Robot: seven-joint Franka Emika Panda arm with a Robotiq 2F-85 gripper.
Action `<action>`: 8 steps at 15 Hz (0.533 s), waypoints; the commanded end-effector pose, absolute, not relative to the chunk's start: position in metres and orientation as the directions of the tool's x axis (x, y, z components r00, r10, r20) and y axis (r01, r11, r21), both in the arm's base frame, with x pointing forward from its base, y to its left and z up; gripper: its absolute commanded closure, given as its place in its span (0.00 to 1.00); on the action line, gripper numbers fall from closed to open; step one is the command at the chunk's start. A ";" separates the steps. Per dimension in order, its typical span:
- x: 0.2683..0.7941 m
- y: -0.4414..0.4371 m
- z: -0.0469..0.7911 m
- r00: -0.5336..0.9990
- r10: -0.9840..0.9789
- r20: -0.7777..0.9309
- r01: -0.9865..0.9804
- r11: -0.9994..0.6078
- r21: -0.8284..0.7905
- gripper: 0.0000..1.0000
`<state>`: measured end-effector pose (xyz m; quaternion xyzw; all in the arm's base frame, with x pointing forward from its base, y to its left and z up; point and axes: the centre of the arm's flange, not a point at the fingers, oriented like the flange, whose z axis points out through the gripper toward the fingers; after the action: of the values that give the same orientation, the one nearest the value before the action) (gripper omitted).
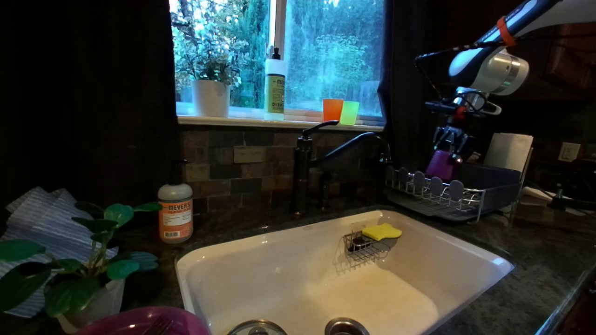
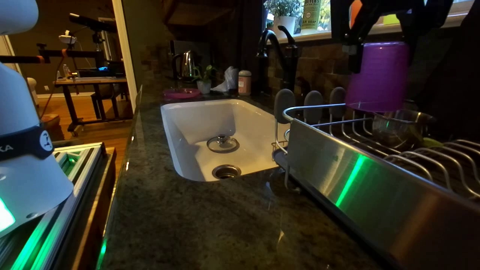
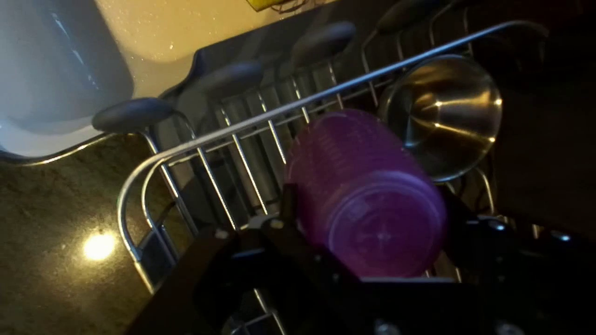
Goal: Put the purple cup inside the drying rack
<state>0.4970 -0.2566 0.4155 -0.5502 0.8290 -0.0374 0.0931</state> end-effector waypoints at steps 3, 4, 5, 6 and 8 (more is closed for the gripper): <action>0.484 -0.241 0.401 -0.484 -0.873 -0.060 -0.861 0.488 -0.144 0.55; 0.480 -0.245 0.400 -0.512 -0.857 -0.051 -0.846 0.514 -0.142 0.55; 0.478 -0.248 0.398 -0.532 -0.846 -0.044 -0.836 0.533 -0.133 0.55; 0.476 -0.249 0.396 -0.545 -0.837 -0.039 -0.828 0.545 -0.128 0.55; 0.475 -0.247 0.391 -0.548 -0.835 -0.039 -0.827 0.549 -0.121 0.55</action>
<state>0.4867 -0.2546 0.3970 -0.4895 0.8699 -0.0375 0.0476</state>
